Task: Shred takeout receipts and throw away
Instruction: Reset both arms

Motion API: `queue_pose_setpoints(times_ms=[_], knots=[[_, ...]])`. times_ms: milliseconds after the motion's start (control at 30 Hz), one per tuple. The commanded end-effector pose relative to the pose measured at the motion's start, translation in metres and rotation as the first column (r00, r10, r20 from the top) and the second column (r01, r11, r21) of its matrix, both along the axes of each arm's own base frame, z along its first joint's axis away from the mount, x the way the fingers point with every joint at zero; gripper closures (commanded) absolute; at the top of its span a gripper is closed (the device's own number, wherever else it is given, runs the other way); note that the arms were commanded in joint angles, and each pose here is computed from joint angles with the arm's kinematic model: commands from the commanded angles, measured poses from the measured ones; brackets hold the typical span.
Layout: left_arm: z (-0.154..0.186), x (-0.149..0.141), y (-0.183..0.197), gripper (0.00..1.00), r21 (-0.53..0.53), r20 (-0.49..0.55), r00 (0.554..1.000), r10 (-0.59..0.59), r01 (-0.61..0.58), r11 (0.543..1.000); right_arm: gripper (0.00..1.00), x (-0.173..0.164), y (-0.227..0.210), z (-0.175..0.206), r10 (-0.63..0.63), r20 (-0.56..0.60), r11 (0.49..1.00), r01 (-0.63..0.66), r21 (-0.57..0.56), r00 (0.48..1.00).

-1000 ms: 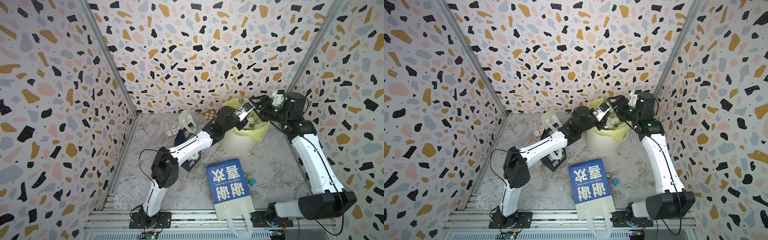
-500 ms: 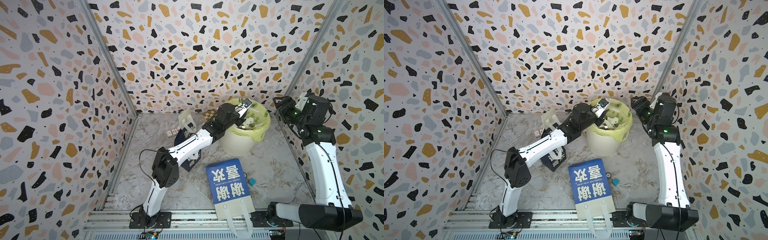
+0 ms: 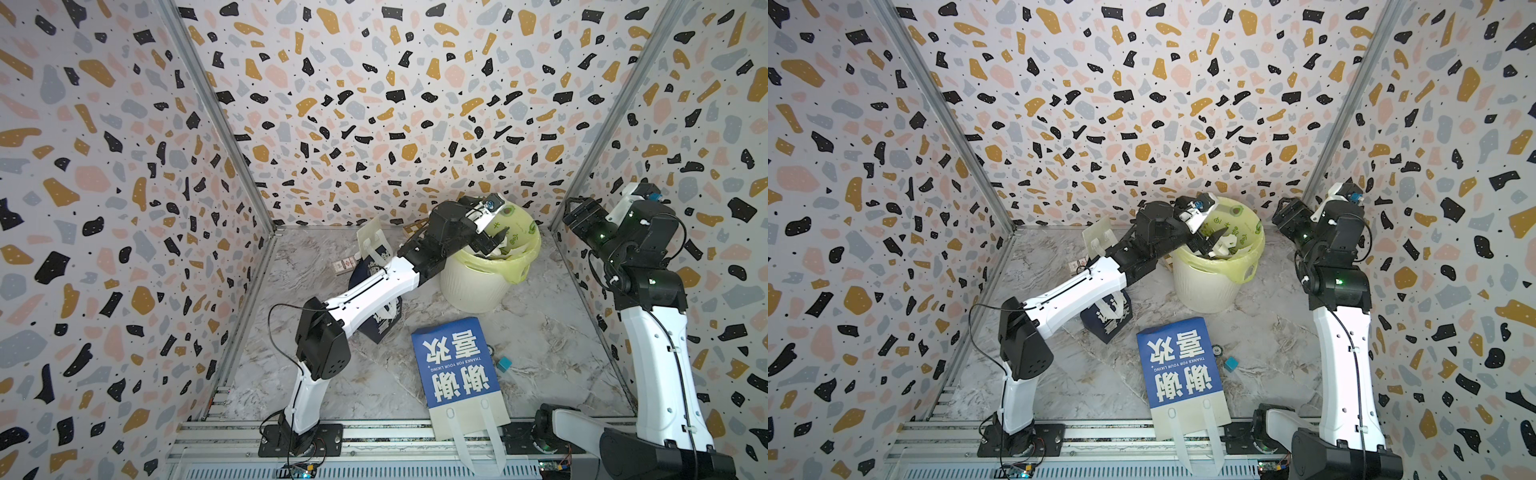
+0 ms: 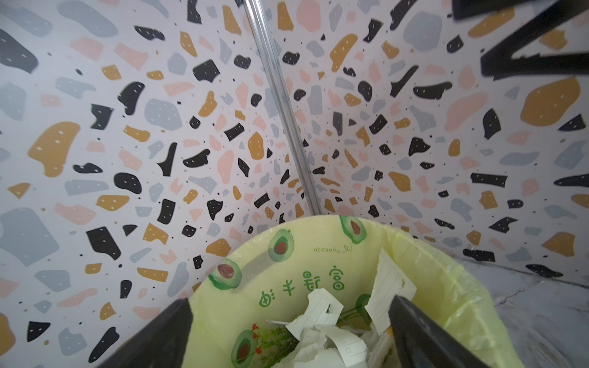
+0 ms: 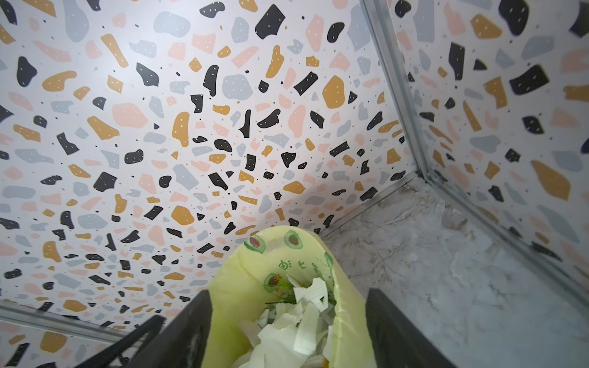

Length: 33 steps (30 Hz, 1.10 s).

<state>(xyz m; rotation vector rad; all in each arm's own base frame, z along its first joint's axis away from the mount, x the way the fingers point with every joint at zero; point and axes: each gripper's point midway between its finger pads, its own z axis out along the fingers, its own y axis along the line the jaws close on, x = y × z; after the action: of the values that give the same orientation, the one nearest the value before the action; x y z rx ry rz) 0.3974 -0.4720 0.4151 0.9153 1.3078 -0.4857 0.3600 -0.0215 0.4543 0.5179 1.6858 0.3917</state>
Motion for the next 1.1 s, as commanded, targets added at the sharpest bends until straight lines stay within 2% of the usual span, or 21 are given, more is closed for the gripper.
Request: queue_pose_setpoints(times_ms=[0, 100, 200, 300, 433, 500, 633, 733, 800, 900, 1000, 1067], knots=[[0.087, -0.026, 0.048, 0.03, -0.208, 0.081, 0.996, 0.035, -0.018, 0.978, 0.23, -0.009, -0.013, 0.0, -0.054, 0.038, 0.984, 0.06, -0.167, 0.998], [0.102, -0.023, 0.109, 0.0, -0.29, 0.015, 0.98, 0.201, -0.188, 0.938, 0.22, -0.014, -0.038, -0.03, -0.185, 0.039, 0.947, 0.189, -0.259, 0.982], [0.09, -0.015, 0.194, 0.0, -0.331, -0.108, 0.911, 0.398, -0.41, 0.85, 0.21, -0.025, -0.076, -0.074, -0.382, 0.024, 0.883, 0.372, -0.286, 0.924], [0.068, -0.019, 0.278, 0.0, -0.303, -0.172, 0.795, 0.581, -0.604, 0.737, 0.21, -0.03, -0.091, -0.123, -0.455, -0.027, 0.852, 0.426, -0.306, 0.89], [0.017, -0.037, 0.374, 0.0, -0.196, -0.245, 0.607, 0.756, -0.794, 0.575, 0.21, -0.028, -0.085, -0.174, -0.432, -0.133, 0.878, 0.382, -0.287, 0.892], [-0.015, -0.048, 0.41, 0.0, -0.124, -0.274, 0.522, 0.808, -0.852, 0.509, 0.2, -0.03, -0.08, -0.186, -0.41, -0.17, 0.894, 0.357, -0.271, 0.896], [-0.097, -0.07, 0.465, 0.0, 0.005, -0.318, 0.322, 0.892, -0.94, 0.342, 0.19, -0.029, -0.073, -0.219, -0.373, -0.208, 0.906, 0.307, -0.292, 0.904], [-0.154, -0.074, 0.48, 0.0, 0.06, -0.321, 0.267, 0.909, -0.952, 0.301, 0.19, -0.021, -0.071, -0.252, -0.35, -0.248, 0.906, 0.259, -0.336, 0.903], [-0.181, -0.072, 0.477, 0.0, 0.098, -0.304, 0.283, 0.91, -0.94, 0.326, 0.19, -0.012, -0.063, -0.274, -0.309, -0.258, 0.905, 0.199, -0.376, 0.916], [-0.215, -0.068, 0.48, 0.0, 0.146, -0.289, 0.261, 0.921, -0.939, 0.312, 0.17, 0.001, -0.041, -0.295, -0.257, -0.277, 0.876, 0.102, -0.471, 0.926], [-0.236, -0.062, 0.483, 0.0, 0.141, -0.296, 0.253, 0.921, -0.942, 0.304, 0.16, 0.011, -0.023, -0.307, -0.197, -0.242, 0.877, 0.059, -0.478, 0.95], [-0.248, -0.059, 0.486, 0.0, 0.121, -0.321, 0.254, 0.912, -0.945, 0.305, 0.16, 0.012, -0.015, -0.309, -0.153, -0.178, 0.887, 0.055, -0.458, 0.972]])
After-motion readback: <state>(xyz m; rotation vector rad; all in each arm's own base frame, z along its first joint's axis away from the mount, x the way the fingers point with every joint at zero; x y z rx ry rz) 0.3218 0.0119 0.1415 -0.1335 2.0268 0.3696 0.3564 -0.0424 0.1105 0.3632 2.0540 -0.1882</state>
